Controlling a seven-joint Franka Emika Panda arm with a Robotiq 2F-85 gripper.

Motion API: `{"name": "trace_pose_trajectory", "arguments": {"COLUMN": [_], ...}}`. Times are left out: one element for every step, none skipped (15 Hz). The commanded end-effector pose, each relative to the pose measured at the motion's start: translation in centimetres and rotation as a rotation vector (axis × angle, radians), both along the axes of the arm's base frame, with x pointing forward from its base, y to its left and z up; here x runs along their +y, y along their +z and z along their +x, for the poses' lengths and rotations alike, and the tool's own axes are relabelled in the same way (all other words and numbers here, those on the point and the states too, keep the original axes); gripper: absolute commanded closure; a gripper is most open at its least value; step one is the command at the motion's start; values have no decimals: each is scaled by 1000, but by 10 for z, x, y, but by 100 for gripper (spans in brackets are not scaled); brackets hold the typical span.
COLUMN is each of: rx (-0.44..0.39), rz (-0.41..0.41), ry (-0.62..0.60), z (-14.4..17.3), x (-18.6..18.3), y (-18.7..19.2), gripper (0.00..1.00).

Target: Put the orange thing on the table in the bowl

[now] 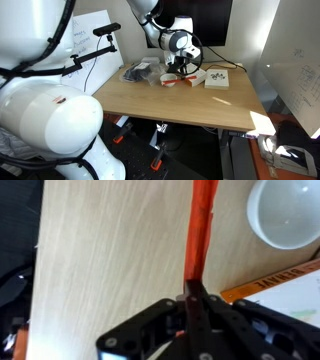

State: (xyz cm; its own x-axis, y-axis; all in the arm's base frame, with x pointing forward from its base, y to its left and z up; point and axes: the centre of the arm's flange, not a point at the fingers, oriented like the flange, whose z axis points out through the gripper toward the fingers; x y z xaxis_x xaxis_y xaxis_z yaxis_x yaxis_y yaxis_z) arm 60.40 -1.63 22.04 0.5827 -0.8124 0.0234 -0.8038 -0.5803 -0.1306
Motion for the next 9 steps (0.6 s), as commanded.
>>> {"name": "trace_pose_trajectory", "arguments": {"rx": [2, -12, -30, -39, -52, -63, -71, -82, -97], "rz": [-22, -43, -80, -110, -151, -186, -203, -223, -248], "ry": [-5, -2, -9, -11, -14, -19, -13, -10, -1], "z": [19, 23, 28, 33, 40, 47, 54, 60, 66], "x": [17, 24, 31, 36, 42, 48, 55, 62, 71], "y": [11, 13, 14, 14, 13, 12, 12, 12, 12], "gripper": [100, 100, 100, 100, 100, 100, 100, 100, 100]}}
